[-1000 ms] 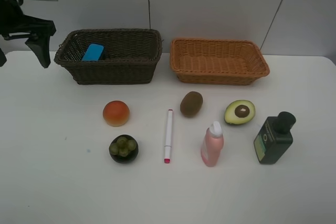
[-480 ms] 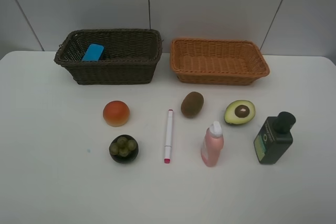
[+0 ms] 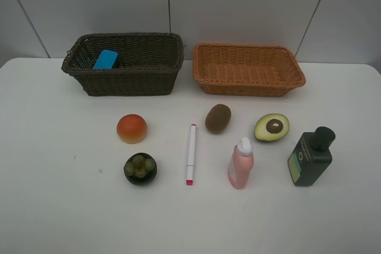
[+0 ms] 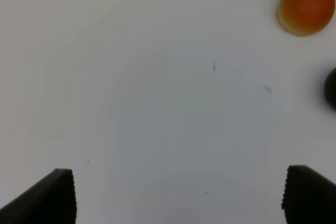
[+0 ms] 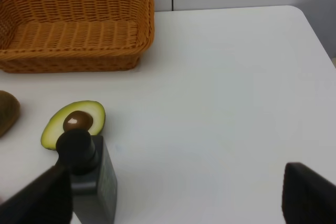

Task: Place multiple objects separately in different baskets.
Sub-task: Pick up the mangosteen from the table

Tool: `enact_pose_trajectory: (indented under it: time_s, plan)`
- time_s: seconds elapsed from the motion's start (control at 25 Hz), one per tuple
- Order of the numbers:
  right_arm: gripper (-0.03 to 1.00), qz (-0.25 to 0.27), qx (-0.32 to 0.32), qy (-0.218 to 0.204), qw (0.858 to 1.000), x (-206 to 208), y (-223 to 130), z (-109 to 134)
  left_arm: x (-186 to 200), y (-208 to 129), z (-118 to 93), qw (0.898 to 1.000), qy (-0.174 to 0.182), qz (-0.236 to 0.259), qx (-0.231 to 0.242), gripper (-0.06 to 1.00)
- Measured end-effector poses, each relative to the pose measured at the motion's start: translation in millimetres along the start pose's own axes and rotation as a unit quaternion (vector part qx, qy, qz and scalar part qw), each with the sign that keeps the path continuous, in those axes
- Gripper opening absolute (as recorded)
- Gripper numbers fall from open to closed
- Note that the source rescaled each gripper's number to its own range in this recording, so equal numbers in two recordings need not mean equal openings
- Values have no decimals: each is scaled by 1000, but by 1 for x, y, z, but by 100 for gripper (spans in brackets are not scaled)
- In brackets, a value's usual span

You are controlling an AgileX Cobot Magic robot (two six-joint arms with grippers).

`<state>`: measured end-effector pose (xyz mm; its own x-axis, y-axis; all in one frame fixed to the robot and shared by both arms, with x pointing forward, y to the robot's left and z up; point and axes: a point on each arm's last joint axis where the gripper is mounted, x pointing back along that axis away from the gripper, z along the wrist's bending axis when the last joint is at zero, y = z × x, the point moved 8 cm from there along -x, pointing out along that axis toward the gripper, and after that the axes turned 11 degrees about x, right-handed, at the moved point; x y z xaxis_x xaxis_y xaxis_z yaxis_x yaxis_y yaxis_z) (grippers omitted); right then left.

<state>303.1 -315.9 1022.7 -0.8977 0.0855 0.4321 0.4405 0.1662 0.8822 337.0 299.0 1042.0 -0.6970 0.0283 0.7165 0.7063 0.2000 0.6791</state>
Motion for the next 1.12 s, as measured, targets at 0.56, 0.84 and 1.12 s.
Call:
enact_pose_trajectory:
  time_s: [0.56, 0.84, 1.12]
  plan:
    - [100, 0, 0, 0, 1000, 0, 0, 0, 4, -5, -10, 999, -34, -2, -16, 97]
    - [100, 0, 0, 0, 1000, 0, 0, 0, -1, -3, -17, 999, -48, 10, -20, 97]
    - [100, 0, 0, 0, 1000, 0, 0, 0, -39, -3, -58, 981, -134, 129, -60, 97]
